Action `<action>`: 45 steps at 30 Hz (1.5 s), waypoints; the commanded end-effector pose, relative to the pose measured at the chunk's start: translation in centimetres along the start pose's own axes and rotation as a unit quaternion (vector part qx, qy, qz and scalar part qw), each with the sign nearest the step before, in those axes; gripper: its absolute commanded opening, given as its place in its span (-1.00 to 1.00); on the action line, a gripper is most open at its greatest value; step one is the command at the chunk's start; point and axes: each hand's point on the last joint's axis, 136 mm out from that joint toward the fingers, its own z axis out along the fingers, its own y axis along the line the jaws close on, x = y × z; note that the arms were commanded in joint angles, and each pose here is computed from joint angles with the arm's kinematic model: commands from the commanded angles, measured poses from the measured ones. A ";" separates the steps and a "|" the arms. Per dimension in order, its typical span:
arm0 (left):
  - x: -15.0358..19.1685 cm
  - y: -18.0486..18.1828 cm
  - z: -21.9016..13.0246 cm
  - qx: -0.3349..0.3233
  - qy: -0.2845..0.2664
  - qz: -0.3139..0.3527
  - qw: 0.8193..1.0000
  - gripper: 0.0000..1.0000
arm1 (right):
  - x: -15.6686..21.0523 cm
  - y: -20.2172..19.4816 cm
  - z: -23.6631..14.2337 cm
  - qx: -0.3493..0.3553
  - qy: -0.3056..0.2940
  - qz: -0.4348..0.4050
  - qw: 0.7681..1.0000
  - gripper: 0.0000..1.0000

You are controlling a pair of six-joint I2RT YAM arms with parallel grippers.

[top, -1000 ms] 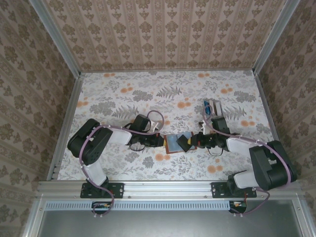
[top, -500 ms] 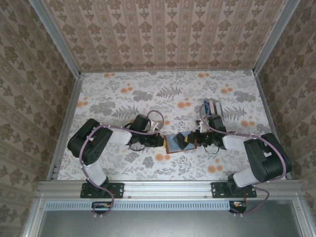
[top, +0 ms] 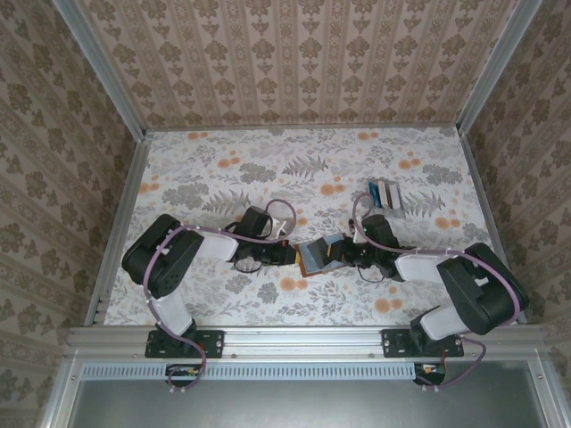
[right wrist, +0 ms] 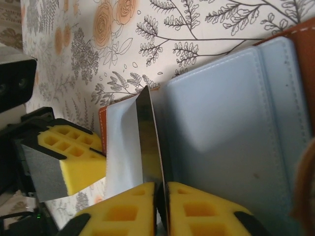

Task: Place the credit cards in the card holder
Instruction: Insert the credit card into the card slot.

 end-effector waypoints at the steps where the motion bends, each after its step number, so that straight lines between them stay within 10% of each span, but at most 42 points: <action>1: 5.0 6.7 0.0 -0.111 0.051 -0.088 0.989 -1.00 | 0.6 -0.7 -0.1 0.024 -0.005 0.019 1.000 -0.55; 10: 5.2 6.8 0.2 -0.109 0.055 -0.088 0.989 -1.00 | 1.2 -2.1 -1.6 0.088 0.010 -0.009 0.996 -0.33; 19: 5.2 6.9 0.5 -0.106 0.060 -0.089 0.989 -1.00 | 2.0 -1.6 0.0 0.075 0.040 -0.009 0.996 -0.77; 45: 5.3 6.9 0.7 -0.112 0.071 -0.089 0.987 -1.00 | 4.5 -2.6 -1.1 0.163 0.139 -0.041 0.976 -0.32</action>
